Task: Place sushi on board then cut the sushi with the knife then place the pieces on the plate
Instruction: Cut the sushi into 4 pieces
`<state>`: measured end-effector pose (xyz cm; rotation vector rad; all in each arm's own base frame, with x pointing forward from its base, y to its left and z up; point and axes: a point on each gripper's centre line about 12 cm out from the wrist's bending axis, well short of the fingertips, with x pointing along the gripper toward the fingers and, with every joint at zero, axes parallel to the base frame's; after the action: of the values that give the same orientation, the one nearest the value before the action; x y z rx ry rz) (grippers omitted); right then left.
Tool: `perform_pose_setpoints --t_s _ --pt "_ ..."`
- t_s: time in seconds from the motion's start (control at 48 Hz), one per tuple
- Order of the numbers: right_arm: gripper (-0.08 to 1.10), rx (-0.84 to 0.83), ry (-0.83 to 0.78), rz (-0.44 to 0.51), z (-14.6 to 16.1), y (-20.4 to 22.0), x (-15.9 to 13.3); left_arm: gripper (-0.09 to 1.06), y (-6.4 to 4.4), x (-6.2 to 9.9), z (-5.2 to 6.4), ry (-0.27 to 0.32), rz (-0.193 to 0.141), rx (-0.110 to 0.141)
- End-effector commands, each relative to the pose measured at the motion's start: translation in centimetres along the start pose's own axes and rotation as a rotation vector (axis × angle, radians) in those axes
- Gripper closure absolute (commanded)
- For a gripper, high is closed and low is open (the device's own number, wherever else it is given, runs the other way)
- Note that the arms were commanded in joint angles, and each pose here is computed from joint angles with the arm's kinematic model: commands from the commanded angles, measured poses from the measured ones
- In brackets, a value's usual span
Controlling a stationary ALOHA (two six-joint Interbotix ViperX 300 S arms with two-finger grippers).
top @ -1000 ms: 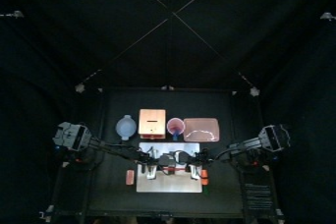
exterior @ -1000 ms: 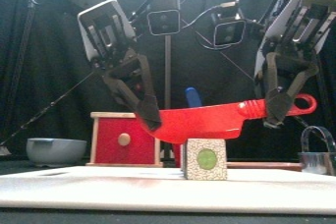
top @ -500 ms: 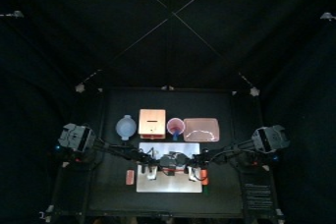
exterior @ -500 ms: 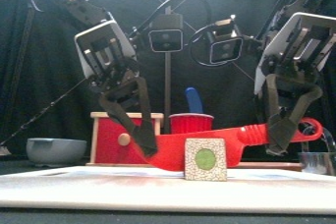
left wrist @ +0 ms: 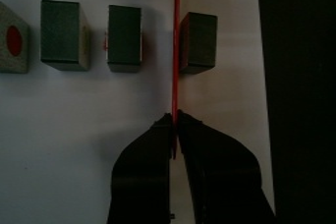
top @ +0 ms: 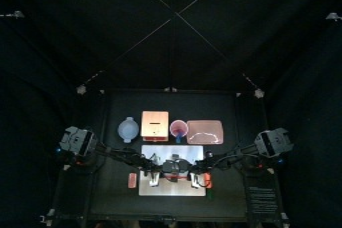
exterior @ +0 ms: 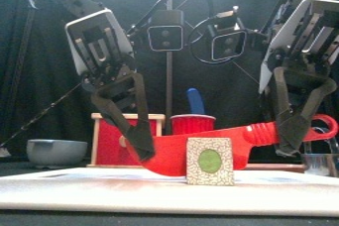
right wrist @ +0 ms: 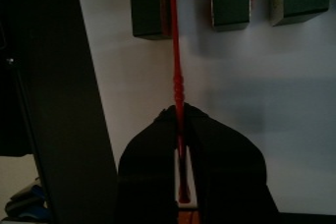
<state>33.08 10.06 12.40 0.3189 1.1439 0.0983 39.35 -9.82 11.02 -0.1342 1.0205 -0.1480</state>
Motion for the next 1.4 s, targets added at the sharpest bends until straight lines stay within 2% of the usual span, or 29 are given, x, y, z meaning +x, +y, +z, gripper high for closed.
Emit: perform_pose_setpoints --t_s 0.021,0.229,0.354,0.583,0.667,0.792,0.875,1.0,1.188,1.292,1.396 --pt "0.74 -0.022 -0.018 0.019 0.2 0.9 -0.8 0.51 -0.3 -0.6 0.5 -0.016 -0.007 0.001" --pt "0.74 -0.034 -0.036 0.026 0.6 1.0 -1.9 0.49 -0.2 -2.0 1.5 -0.075 -0.008 0.005" --pt "0.74 -0.045 -0.071 0.035 1.1 1.1 -3.5 0.47 -0.2 -3.5 2.1 -0.123 -0.009 0.020" --pt "0.74 -0.045 -0.126 0.036 1.5 0.5 -5.9 0.43 -0.3 -6.1 2.8 -0.218 -0.001 0.084" --pt "0.74 -0.045 -0.134 0.037 1.4 0.4 -6.3 0.40 -0.4 -7.1 3.2 -0.276 -0.001 0.110" --pt "0.74 -0.044 -0.139 0.036 1.1 0.2 -6.7 0.29 -0.4 -8.8 4.0 -0.387 0.001 0.138" --pt "0.74 -0.044 -0.142 0.036 1.0 0.1 -6.9 0.20 -0.2 -9.5 4.1 -0.435 0.005 0.152" --pt "0.74 -0.046 -0.146 0.038 0.5 -0.1 -7.7 0.11 0.4 -10.6 3.6 -0.475 0.013 0.147" --pt "0.74 -0.014 -0.158 0.055 -1.3 -0.9 -10.0 0.11 1.5 -12.3 3.1 -0.575 0.028 0.127" --pt "0.74 0.020 -0.155 0.064 -2.9 -1.7 -11.3 0.11 1.9 -12.5 2.9 -0.627 0.034 0.123" --pt "0.74 0.067 -0.139 0.072 -4.8 -2.8 -12.5 0.11 2.1 -12.5 2.8 -0.654 0.036 0.120"
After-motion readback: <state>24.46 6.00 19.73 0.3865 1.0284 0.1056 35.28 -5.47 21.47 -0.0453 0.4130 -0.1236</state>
